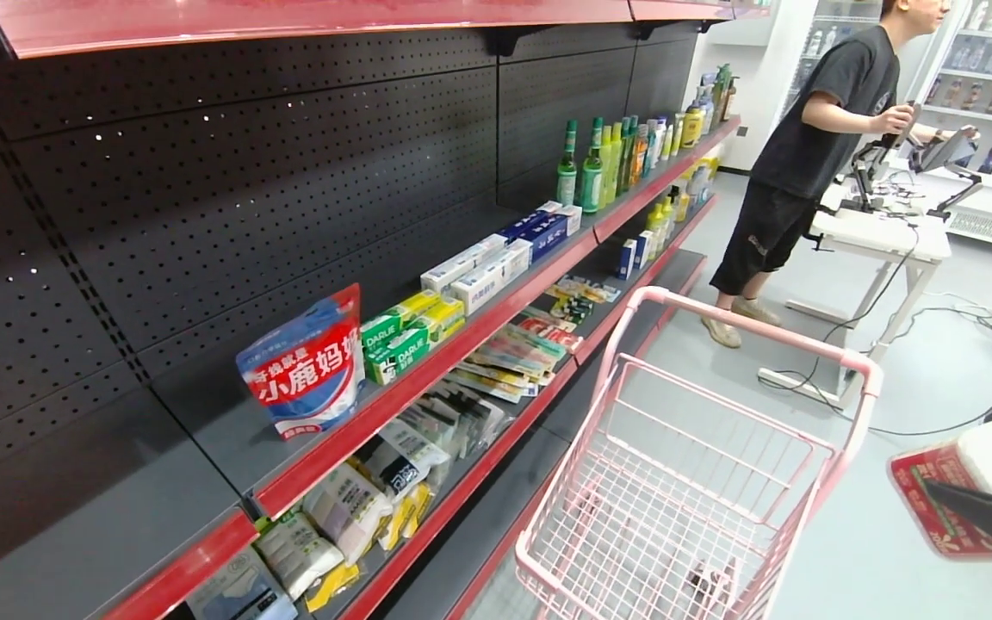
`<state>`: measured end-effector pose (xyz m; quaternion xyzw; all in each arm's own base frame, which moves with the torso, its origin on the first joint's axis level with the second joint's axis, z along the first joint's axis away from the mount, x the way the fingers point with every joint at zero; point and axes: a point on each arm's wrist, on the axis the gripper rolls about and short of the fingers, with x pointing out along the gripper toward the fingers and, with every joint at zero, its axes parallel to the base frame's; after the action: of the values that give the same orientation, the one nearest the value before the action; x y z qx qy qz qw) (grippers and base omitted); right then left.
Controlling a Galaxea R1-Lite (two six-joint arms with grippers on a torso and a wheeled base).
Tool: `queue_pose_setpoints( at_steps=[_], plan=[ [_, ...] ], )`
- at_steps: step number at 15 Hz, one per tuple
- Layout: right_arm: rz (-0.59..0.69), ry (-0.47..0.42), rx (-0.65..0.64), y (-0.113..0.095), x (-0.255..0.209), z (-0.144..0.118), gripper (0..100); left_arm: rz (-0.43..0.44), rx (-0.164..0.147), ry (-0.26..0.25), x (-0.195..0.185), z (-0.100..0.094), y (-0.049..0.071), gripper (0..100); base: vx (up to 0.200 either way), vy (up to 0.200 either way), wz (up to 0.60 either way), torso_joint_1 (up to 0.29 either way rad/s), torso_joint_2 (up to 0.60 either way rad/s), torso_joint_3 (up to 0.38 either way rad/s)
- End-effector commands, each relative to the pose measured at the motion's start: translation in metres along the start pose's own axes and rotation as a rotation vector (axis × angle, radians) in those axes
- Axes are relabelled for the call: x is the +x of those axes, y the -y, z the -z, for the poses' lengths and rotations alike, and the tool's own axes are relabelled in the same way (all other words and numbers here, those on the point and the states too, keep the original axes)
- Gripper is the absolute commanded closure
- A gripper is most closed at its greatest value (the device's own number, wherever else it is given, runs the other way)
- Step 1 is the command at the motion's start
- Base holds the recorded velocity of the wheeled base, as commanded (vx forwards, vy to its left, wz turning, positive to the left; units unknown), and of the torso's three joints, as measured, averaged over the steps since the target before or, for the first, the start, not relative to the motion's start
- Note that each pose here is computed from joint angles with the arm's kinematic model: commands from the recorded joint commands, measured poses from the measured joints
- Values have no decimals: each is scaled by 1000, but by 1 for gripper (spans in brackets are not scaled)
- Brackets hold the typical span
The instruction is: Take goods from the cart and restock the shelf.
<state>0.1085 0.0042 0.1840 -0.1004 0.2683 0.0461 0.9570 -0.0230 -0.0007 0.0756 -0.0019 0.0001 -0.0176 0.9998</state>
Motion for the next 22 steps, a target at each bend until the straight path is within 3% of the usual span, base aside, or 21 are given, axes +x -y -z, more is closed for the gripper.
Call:
queue_pose_setpoints(
  at_steps=[1, 3, 17, 22],
  plan=[
    [-4, -5, -2, 0, 1, 0, 100, 0, -1, -1, 0, 0, 0, 0, 0, 0, 0, 80, -183, -100],
    [-6, -7, -2, -1, 2, 1, 100, 0, -1, -1, 0, 0, 0, 0, 0, 0, 0, 0, 0, 0],
    [-68, 11, -38, -8, -1, 2, 100, 0, -1, 0, 0, 0, 0, 0, 0, 0, 600, 1, 1, 2],
    [-121, 6, -75, -17, -8, 23, 100, 0, -1, -1, 0, 0, 0, 0, 0, 0, 600, 3, 3, 3]
  ],
)
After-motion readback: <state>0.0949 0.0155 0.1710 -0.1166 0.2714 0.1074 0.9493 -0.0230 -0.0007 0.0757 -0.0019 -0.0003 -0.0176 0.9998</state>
